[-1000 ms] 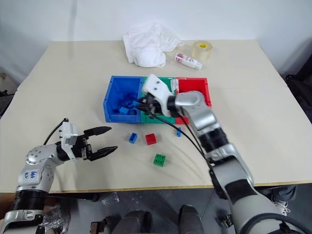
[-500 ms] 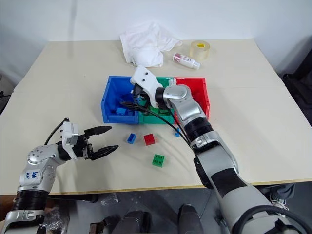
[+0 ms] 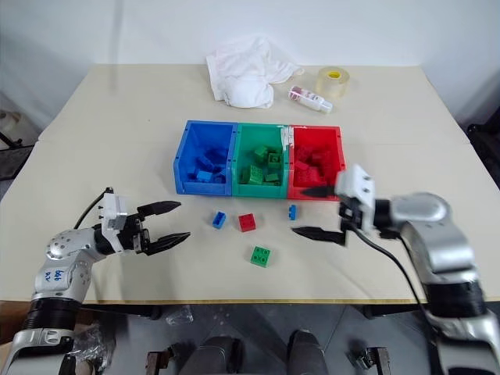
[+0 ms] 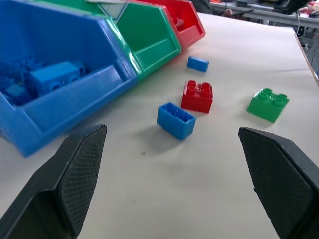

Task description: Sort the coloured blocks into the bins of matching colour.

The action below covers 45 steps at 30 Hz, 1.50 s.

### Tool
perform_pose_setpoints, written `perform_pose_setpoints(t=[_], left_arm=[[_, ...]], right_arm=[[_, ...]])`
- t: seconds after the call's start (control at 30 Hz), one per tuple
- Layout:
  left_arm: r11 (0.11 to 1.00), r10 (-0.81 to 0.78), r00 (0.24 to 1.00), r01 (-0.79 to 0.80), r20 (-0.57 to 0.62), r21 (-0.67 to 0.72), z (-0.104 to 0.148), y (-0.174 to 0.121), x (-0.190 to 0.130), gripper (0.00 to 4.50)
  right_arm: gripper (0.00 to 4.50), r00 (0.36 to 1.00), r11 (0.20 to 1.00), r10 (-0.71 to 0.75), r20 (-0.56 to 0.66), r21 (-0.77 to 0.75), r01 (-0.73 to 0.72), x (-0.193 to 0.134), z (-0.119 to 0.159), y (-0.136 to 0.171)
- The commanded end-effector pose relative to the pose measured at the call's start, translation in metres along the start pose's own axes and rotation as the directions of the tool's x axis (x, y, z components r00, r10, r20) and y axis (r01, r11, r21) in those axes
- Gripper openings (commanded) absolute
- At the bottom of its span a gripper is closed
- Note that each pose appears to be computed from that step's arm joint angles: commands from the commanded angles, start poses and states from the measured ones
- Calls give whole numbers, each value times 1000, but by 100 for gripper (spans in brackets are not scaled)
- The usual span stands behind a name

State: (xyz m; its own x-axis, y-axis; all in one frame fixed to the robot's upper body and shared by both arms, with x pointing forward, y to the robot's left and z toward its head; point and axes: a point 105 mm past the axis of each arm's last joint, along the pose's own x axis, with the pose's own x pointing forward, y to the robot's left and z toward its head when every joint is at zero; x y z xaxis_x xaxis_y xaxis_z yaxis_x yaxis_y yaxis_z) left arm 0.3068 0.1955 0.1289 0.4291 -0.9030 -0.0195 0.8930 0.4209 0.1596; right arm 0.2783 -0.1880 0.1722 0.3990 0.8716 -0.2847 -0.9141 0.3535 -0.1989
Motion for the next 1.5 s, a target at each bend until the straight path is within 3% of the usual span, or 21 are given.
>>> perform_pose_setpoints(t=[0.03, 0.17, 0.3, 0.77, 1.13, 1.23, 1.47, 1.5], left_arm=[[1000, -5, 1000, 5, 4, 29, 5, 2, -4, 450], [1000, -14, 1000, 14, 0, 26, 4, 3, -4, 450], [999, -21, 1000, 21, 1, 26, 5, 5, -1, 450], [998, -45, 999, 44, 10, 38, 10, 1, 6, 450], [999, -6, 1000, 6, 0, 35, 11, -5, -4, 450], [999, 0, 1000, 0, -1, 33, 11, -6, -4, 450], [999, 8, 1000, -8, 0, 34, 12, -6, -5, 450], [999, 9, 1000, -9, 0, 33, 12, -6, -5, 450]], right_arm=[[448, 994, 995, -98, -54, 13, 99, -43, -4, 4], [448, 973, 982, -172, -156, 55, 183, -76, -22, 13], [448, 970, 980, -185, -157, 49, 194, -73, -19, 14], [448, 976, 969, -212, -43, 124, 216, 41, -34, -14], [448, 970, 957, -242, -26, 157, 244, 90, -44, -32], [388, 968, 954, -249, -28, 166, 250, 96, -45, -34], [136, 970, 961, -242, -18, 131, 242, 92, -37, -30], [127, 972, 964, -235, -12, 121, 235, 90, -33, -28]])
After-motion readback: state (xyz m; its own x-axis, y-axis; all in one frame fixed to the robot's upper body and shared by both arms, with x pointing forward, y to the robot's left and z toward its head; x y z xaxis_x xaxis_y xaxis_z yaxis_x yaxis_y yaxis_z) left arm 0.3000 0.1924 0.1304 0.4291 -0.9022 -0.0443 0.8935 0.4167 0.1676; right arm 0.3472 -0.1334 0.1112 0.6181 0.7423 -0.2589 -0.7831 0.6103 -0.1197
